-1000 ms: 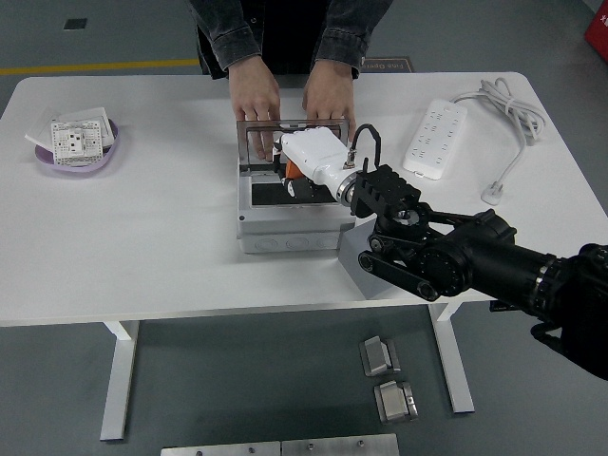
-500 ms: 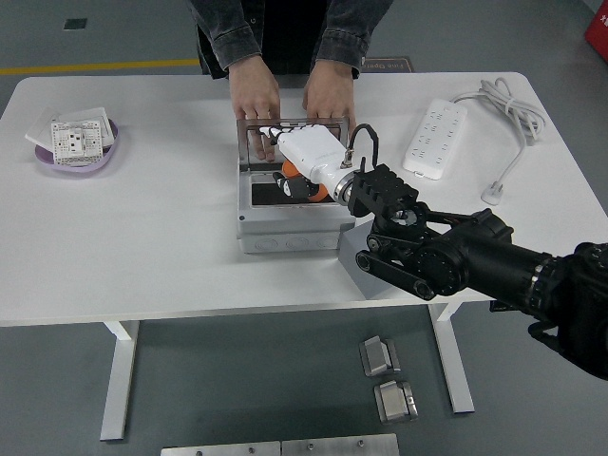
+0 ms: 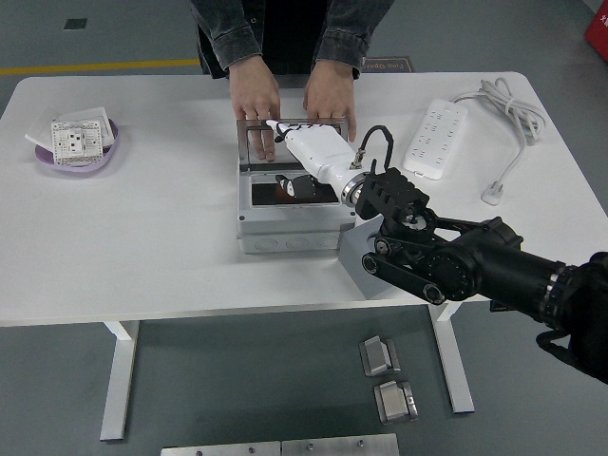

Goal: Pick up the cylinder from the cube,place it in the box,flap close box

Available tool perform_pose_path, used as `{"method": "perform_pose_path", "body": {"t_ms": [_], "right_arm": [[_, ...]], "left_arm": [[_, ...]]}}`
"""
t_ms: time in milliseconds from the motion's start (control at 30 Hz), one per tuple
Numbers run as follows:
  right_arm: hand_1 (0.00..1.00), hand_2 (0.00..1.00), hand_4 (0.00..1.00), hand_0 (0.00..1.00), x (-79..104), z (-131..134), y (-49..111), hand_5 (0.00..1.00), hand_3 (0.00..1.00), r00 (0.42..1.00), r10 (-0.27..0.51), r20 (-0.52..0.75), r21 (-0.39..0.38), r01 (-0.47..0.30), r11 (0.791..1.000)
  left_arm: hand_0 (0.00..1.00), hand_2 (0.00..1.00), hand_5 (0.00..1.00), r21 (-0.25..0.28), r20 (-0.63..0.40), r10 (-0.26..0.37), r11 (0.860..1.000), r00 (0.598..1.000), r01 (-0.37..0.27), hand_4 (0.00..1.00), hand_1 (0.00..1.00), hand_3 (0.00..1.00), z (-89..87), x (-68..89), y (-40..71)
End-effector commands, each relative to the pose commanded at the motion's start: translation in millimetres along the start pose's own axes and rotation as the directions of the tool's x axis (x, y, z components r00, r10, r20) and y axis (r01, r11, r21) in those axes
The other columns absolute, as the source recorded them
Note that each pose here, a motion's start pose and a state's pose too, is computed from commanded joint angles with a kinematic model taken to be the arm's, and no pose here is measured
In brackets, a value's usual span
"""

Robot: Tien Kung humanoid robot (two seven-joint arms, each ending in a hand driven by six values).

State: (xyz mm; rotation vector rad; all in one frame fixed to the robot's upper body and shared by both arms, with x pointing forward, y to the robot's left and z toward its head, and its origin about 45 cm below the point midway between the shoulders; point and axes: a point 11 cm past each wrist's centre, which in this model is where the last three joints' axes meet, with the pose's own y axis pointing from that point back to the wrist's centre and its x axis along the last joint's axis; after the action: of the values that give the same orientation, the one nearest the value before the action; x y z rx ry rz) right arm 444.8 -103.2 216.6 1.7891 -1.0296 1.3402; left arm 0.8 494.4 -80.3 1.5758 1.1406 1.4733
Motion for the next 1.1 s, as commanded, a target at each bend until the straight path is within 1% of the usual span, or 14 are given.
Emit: {"method": "perform_pose_path", "body": {"t_ms": [167, 300, 333, 367, 500, 533, 767, 933, 1100], "right_arm": [[0.791, 0.810, 0.702, 0.862, 21.6, -13, -0.6, 0.085, 0.996, 0.999, 0.047, 0.025, 0.035, -0.048, 0.998], [0.791, 0.810, 0.702, 0.862, 32.8, -13, -5.5, 0.085, 0.996, 0.998, 0.065, 0.028, 0.030, -0.066, 0.997], [0.788, 0.805, 0.717, 0.862, 34.3, -13, -6.9, 0.119, 0.983, 0.997, 0.066, 0.028, 0.026, -0.066, 0.997], [0.788, 0.805, 0.717, 0.862, 35.5, -11, -8.9, 0.119, 0.983, 0.997, 0.065, 0.029, 0.019, -0.066, 0.998], [0.788, 0.805, 0.717, 0.862, 35.6, -6, -15.4, 0.119, 0.983, 0.998, 0.052, 0.036, -0.007, -0.052, 0.999], [0.787, 0.806, 0.725, 0.857, 34.4, -4, -17.2, 0.128, 0.969, 0.998, 0.044, 0.037, -0.012, -0.044, 0.999], [0.787, 0.805, 0.727, 0.857, 25.2, 10, -25.7, 0.138, 0.966, 0.999, -0.012, 0.042, -0.071, 0.015, 0.997], [0.787, 0.804, 0.727, 0.855, 22.9, 15, -24.6, 0.144, 0.962, 0.999, -0.026, 0.045, -0.083, 0.029, 0.996], [0.787, 0.804, 0.727, 0.855, 19.9, 11, -18.5, 0.144, 0.962, 0.999, -0.029, 0.036, -0.061, 0.032, 0.998]], "left_arm": [[0.716, 0.688, 0.482, 0.002, 0.000, 0.000, 1.000, 1.000, 0.000, 0.749, 0.710, 0.817, -0.7, -0.2, -0.2], [0.716, 0.688, 0.482, -0.001, 0.000, -0.001, 1.000, 1.000, 0.001, 0.749, 0.710, 0.817, 0.9, -0.1, 0.2], [0.716, 0.688, 0.485, -0.001, 0.000, 0.000, 1.000, 1.000, 0.000, 0.748, 0.711, 0.818, 1.0, 0.0, 0.2], [0.716, 0.688, 0.485, -0.001, 0.001, 0.000, 1.000, 1.000, 0.000, 0.748, 0.711, 0.818, 1.0, 0.1, 0.2], [0.716, 0.688, 0.485, 0.002, 0.003, 0.001, 1.000, 1.000, -0.001, 0.748, 0.711, 0.818, 0.5, 0.7, 0.2], [0.716, 0.689, 0.485, 0.002, 0.004, 0.002, 1.000, 1.000, -0.002, 0.748, 0.711, 0.818, 0.6, 0.9, 0.2], [0.716, 0.689, 0.484, -0.004, 0.010, 0.004, 1.000, 1.000, -0.003, 0.747, 0.711, 0.819, 3.8, 1.7, 0.9], [0.716, 0.689, 0.485, -0.004, 0.012, 0.001, 1.000, 1.000, -0.001, 0.747, 0.710, 0.819, 4.1, 0.2, 0.9], [0.716, 0.689, 0.485, -0.003, 0.011, 0.000, 1.000, 1.000, 0.000, 0.747, 0.710, 0.819, 3.5, -0.3, 0.8]]}}
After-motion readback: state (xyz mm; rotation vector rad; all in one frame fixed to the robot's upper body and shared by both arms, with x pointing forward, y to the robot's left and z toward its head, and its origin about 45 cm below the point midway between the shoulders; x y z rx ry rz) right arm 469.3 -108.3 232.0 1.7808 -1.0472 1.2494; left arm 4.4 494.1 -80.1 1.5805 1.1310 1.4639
